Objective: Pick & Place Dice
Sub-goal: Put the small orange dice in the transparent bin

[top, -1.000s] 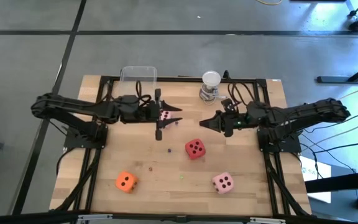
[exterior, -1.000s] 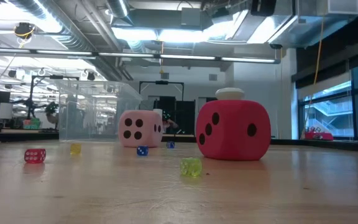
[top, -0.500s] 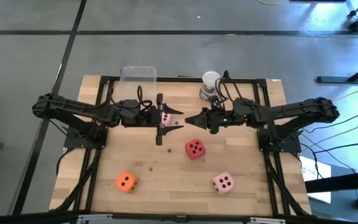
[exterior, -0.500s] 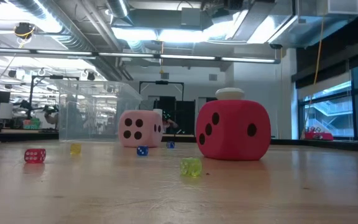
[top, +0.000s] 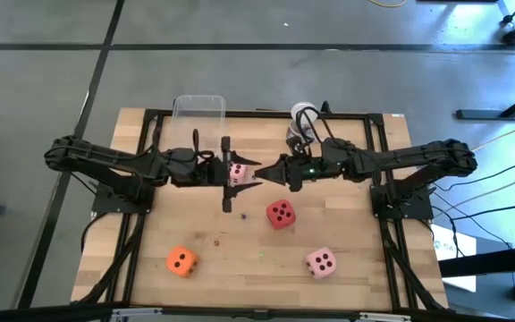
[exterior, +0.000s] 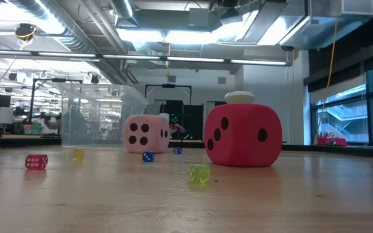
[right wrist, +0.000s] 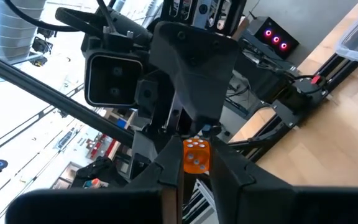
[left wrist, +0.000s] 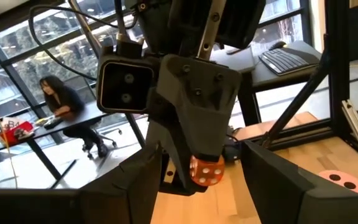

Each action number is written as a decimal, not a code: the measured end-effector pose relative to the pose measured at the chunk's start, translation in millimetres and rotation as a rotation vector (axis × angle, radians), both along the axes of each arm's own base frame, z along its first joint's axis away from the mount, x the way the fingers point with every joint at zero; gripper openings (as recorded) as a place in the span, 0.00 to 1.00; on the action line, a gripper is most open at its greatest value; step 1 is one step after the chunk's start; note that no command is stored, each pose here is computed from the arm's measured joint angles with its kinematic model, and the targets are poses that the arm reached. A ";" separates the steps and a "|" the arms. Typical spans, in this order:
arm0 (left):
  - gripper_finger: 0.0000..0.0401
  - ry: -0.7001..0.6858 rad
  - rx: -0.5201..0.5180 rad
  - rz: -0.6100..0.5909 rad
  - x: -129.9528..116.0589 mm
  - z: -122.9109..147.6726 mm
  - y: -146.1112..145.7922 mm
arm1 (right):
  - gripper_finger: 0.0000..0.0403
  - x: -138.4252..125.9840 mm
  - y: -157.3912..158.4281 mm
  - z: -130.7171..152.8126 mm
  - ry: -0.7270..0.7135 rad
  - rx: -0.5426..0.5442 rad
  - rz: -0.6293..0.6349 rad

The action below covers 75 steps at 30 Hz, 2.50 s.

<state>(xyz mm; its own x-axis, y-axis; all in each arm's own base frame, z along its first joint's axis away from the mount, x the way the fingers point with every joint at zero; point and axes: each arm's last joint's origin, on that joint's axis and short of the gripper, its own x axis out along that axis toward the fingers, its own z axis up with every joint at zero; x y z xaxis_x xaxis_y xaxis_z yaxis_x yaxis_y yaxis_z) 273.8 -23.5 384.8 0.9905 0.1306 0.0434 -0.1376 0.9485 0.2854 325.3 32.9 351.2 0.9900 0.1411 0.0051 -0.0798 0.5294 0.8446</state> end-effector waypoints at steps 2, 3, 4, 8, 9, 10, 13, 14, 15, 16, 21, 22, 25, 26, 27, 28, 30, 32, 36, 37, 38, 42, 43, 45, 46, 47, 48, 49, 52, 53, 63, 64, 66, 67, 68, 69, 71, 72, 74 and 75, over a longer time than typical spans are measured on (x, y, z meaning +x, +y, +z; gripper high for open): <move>0.53 0.000 0.000 0.000 0.1 -0.1 0.0 | 0.12 0.0 0.0 0.0 0.000 0.000 0.000; 0.53 0.000 0.000 0.000 0.0 0.0 0.0 | 0.12 0.0 0.0 0.0 0.000 0.000 -0.001; 0.53 0.000 0.000 0.000 0.1 0.0 0.0 | 0.12 0.1 0.1 -0.1 0.001 0.002 0.000; 0.53 0.000 0.001 0.000 0.1 0.0 0.0 | 0.12 0.0 -0.1 0.0 0.001 0.004 -0.003; 0.52 0.000 0.003 0.000 0.1 0.0 0.0 | 0.12 0.0 -0.1 0.0 0.001 0.004 -0.003; 0.51 0.001 0.010 0.000 0.0 0.0 0.0 | 0.12 0.0 -0.1 0.0 0.001 0.004 -0.003; 0.46 0.005 0.043 0.002 0.1 0.0 0.0 | 0.12 0.0 0.0 0.0 0.001 0.004 -0.003; 0.44 0.006 0.050 0.002 0.1 0.0 0.0 | 0.12 0.0 0.0 0.0 0.001 0.004 -0.003; 0.42 0.006 0.051 0.000 0.1 0.0 0.0 | 0.12 0.0 -0.3 0.0 0.000 0.003 -0.005; 0.39 0.006 0.052 -0.004 0.1 0.0 -0.2 | 0.12 0.1 -0.8 0.0 0.000 0.000 -0.009; 0.28 -0.008 0.052 -0.022 0.1 1.3 -0.7 | 0.12 0.2 -1.6 0.0 0.000 0.000 -0.008; 0.25 -0.012 0.052 -0.024 0.1 1.7 -0.8 | 0.12 0.1 -1.5 0.0 0.000 0.000 -0.007; 0.18 -0.019 0.053 -0.022 0.0 2.3 -0.7 | 0.12 0.0 -1.4 0.3 -0.002 0.000 -0.006; 0.15 -0.021 0.052 -0.021 0.0 2.5 -0.7 | 0.12 -0.1 -1.4 0.5 -0.003 -0.002 -0.004; 0.13 -0.023 0.051 -0.020 0.0 2.6 -0.7 | 0.12 -0.2 -1.4 0.7 -0.004 -0.003 -0.004; 0.10 -0.026 0.049 -0.021 0.0 2.8 -0.7 | 0.12 -0.3 -1.4 1.0 -0.006 -0.004 -0.004; 0.06 -0.026 0.048 -0.020 0.0 2.9 -0.6 | 0.12 -0.3 -1.4 1.0 -0.006 -0.004 -0.004; 0.04 -0.027 0.049 -0.021 -0.1 2.9 -0.6 | 0.12 -0.3 -1.4 1.1 -0.007 -0.003 -0.004; 0.04 -0.032 0.049 -0.020 -0.2 3.4 -0.6 | 0.12 -0.4 -1.3 2.1 -0.018 -0.002 -0.003; 0.04 -0.032 0.049 -0.020 -0.2 3.4 -0.6 | 0.12 -0.4 -1.2 2.0 -0.017 -0.002 -0.002; 0.04 -0.032 0.049 -0.021 -0.2 3.4 -0.6 | 0.12 -0.4 -1.1 2.1 -0.018 -0.002 0.001; 0.04 -0.033 0.049 -0.021 -0.2 3.6 -0.7 | 0.12 -0.3 -0.9 2.6 -0.027 -0.014 0.012; 0.04 -0.034 0.050 -0.022 -0.2 3.6 -0.7 | 0.12 -0.2 -0.8 2.6 -0.027 -0.016 0.015; 0.04 -0.035 0.050 -0.023 -0.3 3.8 -0.7 | 0.13 -0.2 -0.8 3.1 -0.034 -0.016 0.016; 0.04 -0.038 0.050 -0.024 -0.3 4.1 -0.7 | 0.16 -0.1 -0.7 3.3 -0.037 -0.016 0.018; 0.04 -0.039 0.052 -0.026 -0.3 4.3 -0.8 | 0.19 0.0 -0.6 3.4 -0.039 -0.016 0.021; 0.04 -0.041 0.053 -0.030 -0.3 4.6 -0.9 | 0.22 0.1 -0.6 3.5 -0.040 -0.018 0.023; 0.04 -0.044 0.052 -0.030 -0.4 5.0 -0.9 | 0.26 0.1 -0.6 3.4 -0.040 -0.020 0.023; 0.04 -0.050 0.052 -0.030 -0.4 5.5 -0.9 | 0.35 0.2 -0.6 3.3 -0.041 -0.023 0.023; 0.04 -0.051 0.052 -0.030 -0.4 5.8 -0.9 | 0.38 0.2 -0.4 3.3 -0.041 -0.023 0.027; 0.03 -0.053 0.051 -0.028 -0.5 6.4 -0.8 | 0.48 0.4 0.1 4.4 -0.064 -0.041 0.044; 0.03 -0.053 0.051 -0.028 -0.5 6.4 -0.8 | 0.48 0.3 0.2 4.8 -0.068 -0.041 0.048; 0.03 -0.054 0.051 -0.027 -0.4 6.4 -0.8 | 0.48 0.3 0.8 5.7 -0.081 -0.041 0.071; 0.03 -0.054 0.050 -0.028 -0.4 6.5 -0.9 | 0.48 0.2 1.0 6.2 -0.086 -0.041 0.080; 0.03 -0.054 0.050 -0.028 -0.3 6.6 -0.9 | 0.48 0.1 1.4 6.4 -0.088 -0.042 0.087; 0.03 -0.053 0.050 -0.028 -0.3 6.5 -1.0 | 0.48 0.0 2.3 6.3 -0.088 -0.042 0.093; 0.03 -0.053 0.048 -0.031 -0.3 6.5 -1.1 | 0.47 -0.2 4.1 6.6 -0.091 -0.042 0.104; 0.03 -0.053 0.047 -0.034 -0.3 6.3 -1.3 | 0.47 -0.4 5.1 6.7 -0.093 -0.042 0.116; 0.03 -0.032 0.049 -0.027 -0.2 4.3 -1.0 | 0.48 -1.1 7.5 8.8 -0.111 -0.045 0.153; 0.03 -0.036 0.047 -0.042 -0.1 3.6 -1.4 | 0.48 -1.9 8.3 9.8 -0.115 -0.046 0.158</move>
<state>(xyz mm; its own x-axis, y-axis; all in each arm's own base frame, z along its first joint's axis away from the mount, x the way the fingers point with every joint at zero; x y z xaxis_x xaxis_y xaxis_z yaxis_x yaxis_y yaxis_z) 273.7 -25.0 388.4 0.9927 0.0862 0.0847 -0.1094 0.9394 0.3250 323.3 41.1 361.0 0.9489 0.2970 0.1065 -0.2590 0.5404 0.8005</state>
